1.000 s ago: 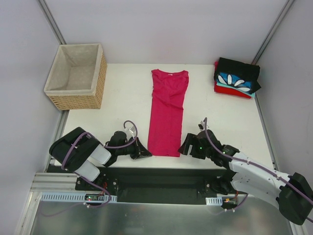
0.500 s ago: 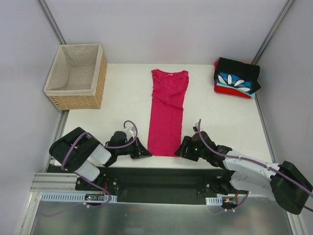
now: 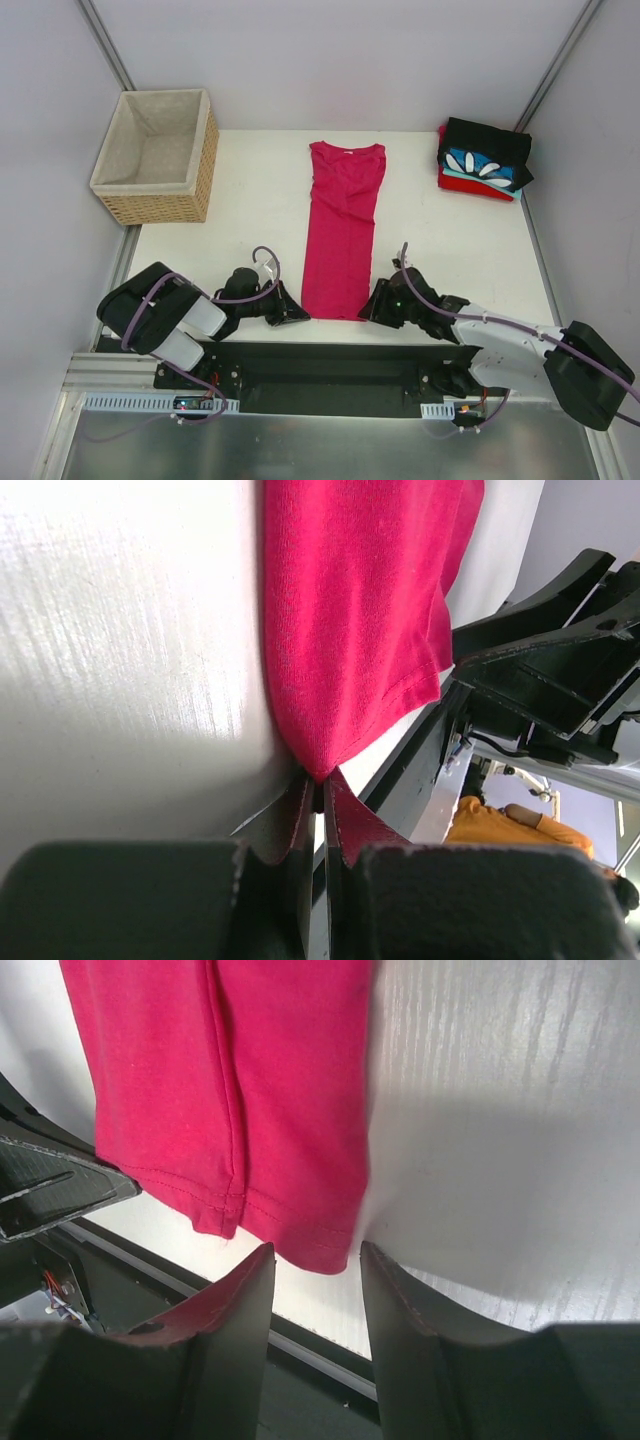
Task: Fold and stack the t-shirts
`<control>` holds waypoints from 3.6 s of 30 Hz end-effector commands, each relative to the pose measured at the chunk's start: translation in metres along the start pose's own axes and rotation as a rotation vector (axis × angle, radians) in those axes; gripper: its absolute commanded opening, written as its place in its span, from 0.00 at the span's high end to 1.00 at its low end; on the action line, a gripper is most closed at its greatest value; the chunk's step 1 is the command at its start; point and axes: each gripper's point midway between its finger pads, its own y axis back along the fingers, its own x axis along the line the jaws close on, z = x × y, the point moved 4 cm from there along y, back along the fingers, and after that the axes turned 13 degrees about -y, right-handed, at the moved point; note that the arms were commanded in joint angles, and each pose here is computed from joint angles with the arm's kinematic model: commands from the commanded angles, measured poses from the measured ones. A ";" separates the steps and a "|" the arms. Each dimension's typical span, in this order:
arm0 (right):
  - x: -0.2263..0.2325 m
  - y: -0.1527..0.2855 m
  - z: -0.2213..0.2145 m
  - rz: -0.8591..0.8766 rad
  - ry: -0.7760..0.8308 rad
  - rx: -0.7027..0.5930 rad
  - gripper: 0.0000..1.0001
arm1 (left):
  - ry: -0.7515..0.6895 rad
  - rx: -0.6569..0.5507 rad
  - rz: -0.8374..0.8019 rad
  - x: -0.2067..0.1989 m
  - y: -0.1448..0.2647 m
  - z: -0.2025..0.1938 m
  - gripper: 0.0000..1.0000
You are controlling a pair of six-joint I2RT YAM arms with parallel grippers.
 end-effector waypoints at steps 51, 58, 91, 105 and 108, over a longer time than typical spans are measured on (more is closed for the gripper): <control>0.037 0.044 0.001 -0.067 0.242 -0.133 0.99 | -0.215 -0.028 0.097 -0.058 0.028 0.000 1.00; 0.050 0.058 0.014 -0.075 0.281 -0.191 1.00 | -0.277 -0.077 0.084 -0.084 0.037 0.020 1.00; 0.106 0.024 0.157 -0.093 0.214 -0.314 0.99 | -0.363 -0.194 0.229 -0.101 -0.006 0.158 1.00; 0.110 -0.001 0.186 -0.106 0.162 -0.308 0.99 | -0.353 -0.187 0.212 -0.102 -0.024 0.190 1.00; 0.105 -0.002 0.197 -0.117 0.139 -0.317 1.00 | -0.351 -0.193 0.211 -0.100 -0.026 0.199 1.00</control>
